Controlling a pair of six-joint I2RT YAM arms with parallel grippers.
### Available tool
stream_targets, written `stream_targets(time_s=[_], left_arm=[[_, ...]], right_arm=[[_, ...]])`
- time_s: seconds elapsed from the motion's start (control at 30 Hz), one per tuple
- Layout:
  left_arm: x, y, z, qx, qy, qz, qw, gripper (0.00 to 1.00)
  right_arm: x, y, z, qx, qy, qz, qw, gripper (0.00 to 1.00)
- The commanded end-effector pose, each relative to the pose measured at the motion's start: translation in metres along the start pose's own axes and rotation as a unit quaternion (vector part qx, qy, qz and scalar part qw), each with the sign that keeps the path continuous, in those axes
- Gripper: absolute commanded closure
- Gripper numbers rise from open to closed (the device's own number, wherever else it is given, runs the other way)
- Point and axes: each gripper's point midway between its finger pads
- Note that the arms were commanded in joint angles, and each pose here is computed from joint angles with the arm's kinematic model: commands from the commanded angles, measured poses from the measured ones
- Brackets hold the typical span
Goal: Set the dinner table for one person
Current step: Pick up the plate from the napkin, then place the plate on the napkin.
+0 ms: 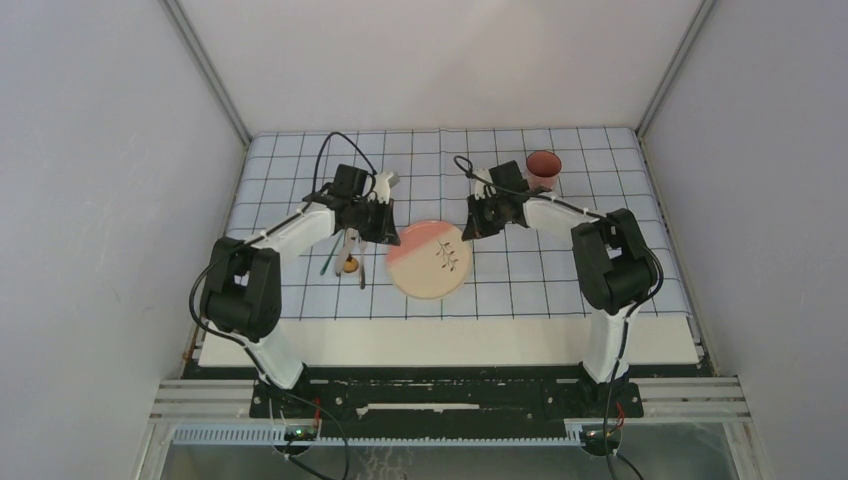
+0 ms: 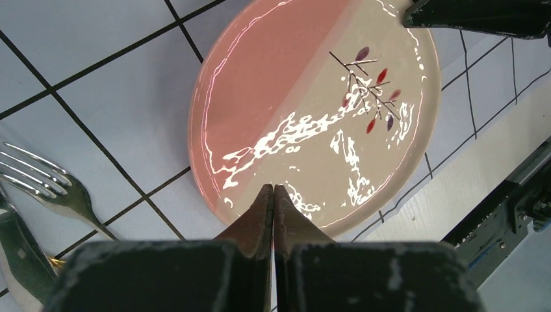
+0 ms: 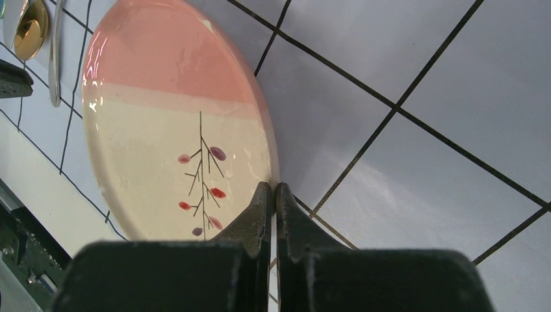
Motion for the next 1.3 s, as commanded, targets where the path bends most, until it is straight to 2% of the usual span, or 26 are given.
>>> stream_targets(time_s=[0.0, 0.6, 0.97, 1.27], left_arm=[[-0.013, 0.005, -0.017, -0.021, -0.017, 0.029, 0.999, 1.0], [-0.009, -0.02, -0.019, 0.001, -0.014, 0.035, 0.999, 1.0], [-0.011, -0.025, -0.022, 0.005, -0.016, 0.036, 0.999, 1.0], [-0.008, -0.032, -0.022, 0.014, -0.014, 0.037, 0.999, 1.0]], right_arm=[[0.013, 0.046, -0.009, -0.062, 0.022, -0.028, 0.997, 1.0], [-0.016, 0.099, -0.003, -0.082, -0.024, 0.022, 0.996, 1.0], [-0.037, 0.071, -0.003, -0.063, -0.034, 0.038, 0.997, 1.0], [-0.049, 0.073, 0.004, -0.07, -0.041, 0.046, 0.996, 1.0]])
Point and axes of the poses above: each gripper's point midway between its finger pads, its own z axis out along the fingers, its own x axis along the line the jaws close on, y = z × x, and after that the axes turned 2 degrees about -z, right-handed
